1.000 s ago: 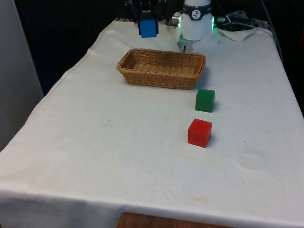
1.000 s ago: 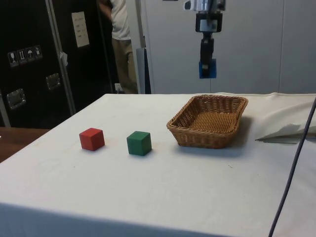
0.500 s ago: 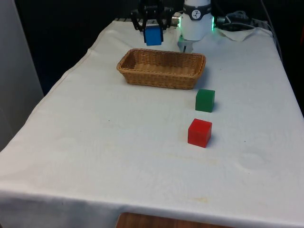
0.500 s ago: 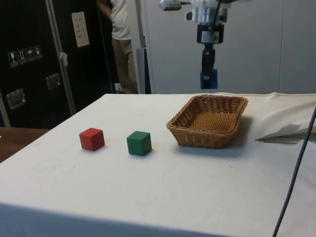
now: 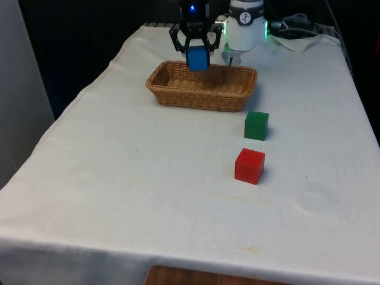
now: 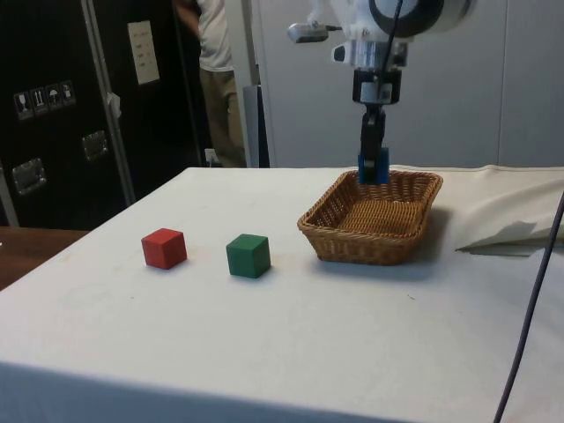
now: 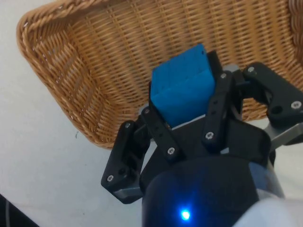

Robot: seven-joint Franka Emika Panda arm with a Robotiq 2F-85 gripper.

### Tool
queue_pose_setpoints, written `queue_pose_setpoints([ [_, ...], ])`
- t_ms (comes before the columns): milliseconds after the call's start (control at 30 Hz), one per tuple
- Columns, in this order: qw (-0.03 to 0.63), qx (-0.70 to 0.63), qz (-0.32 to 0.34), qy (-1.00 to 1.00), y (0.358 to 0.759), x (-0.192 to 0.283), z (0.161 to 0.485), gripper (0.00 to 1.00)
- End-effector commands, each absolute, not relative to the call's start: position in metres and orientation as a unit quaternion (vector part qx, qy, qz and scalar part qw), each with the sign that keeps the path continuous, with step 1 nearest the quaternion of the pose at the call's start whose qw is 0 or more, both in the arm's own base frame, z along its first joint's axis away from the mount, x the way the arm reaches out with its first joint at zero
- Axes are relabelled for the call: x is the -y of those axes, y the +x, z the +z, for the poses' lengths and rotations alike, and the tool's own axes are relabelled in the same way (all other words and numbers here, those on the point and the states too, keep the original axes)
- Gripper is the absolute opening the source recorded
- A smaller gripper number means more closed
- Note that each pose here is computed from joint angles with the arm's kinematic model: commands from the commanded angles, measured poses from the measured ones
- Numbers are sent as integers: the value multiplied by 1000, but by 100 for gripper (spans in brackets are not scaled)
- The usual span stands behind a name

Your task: Pick up the blue cube and place it into the basket.

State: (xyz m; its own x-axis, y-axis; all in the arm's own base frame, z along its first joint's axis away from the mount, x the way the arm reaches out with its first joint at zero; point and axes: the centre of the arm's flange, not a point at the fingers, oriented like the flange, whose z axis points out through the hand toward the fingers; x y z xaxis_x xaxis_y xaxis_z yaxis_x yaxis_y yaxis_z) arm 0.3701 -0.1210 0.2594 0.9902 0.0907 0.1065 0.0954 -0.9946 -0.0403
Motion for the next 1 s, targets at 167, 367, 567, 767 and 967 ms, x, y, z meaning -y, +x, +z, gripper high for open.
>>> queue_pose_setpoints([
  [167,28,44,-55,-997,369,113,242,0],
  [367,29,42,-50,-997,369,109,230,0],
  [567,28,38,-43,-998,368,105,217,0],
  [767,22,35,-37,-998,368,102,204,0],
  [967,17,35,-31,-999,368,103,197,0],
])
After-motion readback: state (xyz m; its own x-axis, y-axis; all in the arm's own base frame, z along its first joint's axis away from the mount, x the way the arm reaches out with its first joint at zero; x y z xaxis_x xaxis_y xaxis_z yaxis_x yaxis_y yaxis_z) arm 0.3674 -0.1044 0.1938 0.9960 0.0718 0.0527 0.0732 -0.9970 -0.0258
